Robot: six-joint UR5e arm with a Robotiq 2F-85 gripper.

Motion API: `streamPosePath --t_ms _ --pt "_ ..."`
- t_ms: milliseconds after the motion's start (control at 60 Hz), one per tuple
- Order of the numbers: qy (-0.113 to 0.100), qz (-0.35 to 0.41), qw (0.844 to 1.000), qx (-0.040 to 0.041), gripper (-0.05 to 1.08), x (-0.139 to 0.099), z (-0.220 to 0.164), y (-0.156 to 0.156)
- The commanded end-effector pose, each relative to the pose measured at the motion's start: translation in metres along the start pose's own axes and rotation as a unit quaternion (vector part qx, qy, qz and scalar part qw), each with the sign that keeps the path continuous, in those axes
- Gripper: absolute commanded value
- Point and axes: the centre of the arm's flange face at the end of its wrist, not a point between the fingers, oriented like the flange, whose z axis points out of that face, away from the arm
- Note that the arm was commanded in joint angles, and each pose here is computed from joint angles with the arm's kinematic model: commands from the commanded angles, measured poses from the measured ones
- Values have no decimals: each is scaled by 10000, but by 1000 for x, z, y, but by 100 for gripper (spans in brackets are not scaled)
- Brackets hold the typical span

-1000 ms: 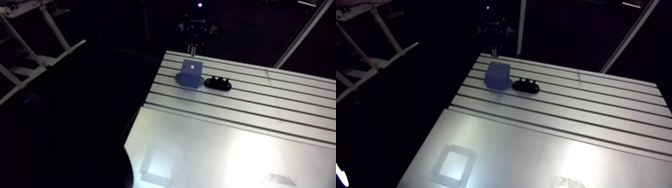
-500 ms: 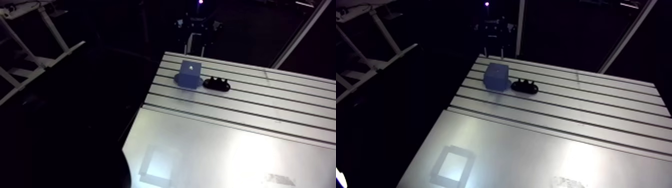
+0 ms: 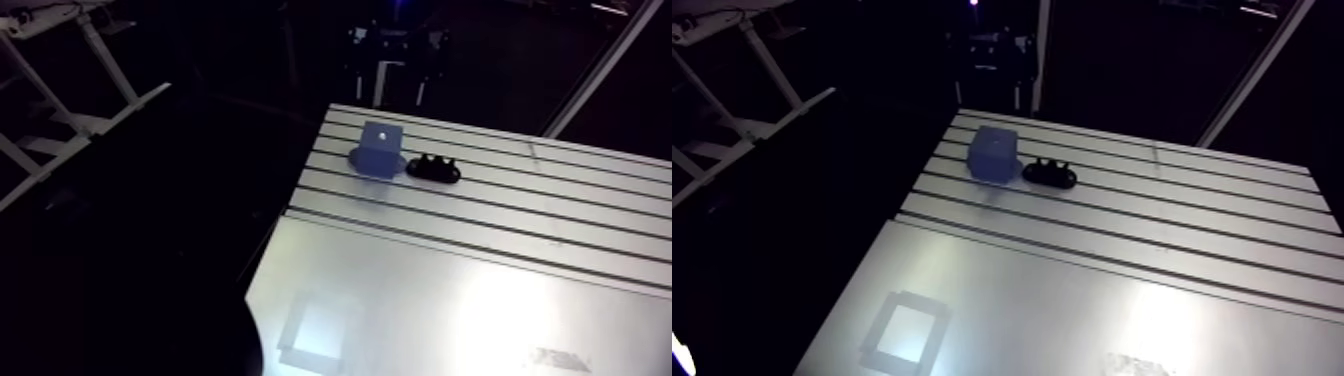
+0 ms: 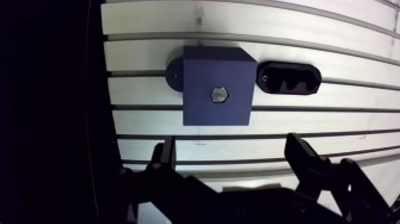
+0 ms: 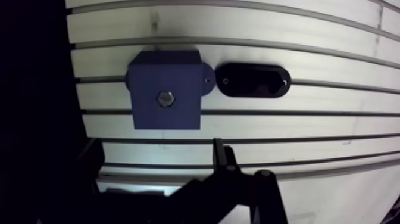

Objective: Pick up the M10 bolt and insert it into the hex recess until seated.

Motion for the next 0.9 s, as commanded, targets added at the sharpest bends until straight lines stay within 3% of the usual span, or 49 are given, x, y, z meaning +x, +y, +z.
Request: streamPosePath --t_ms 17,117,233,433,667,900 --pt "155 -39 9999 20 1 3 -38 0" --pt "2 -364 9993 -25 1 -2 -58 3" --pt "129 -665 9977 15 1 -5 -98 29" --pt "123 -585 9982 49 1 -19 -134 76" --pt "325 -348 9988 77 1 -55 -173 139" --pt "474 -326 9983 77 1 -77 -188 141"
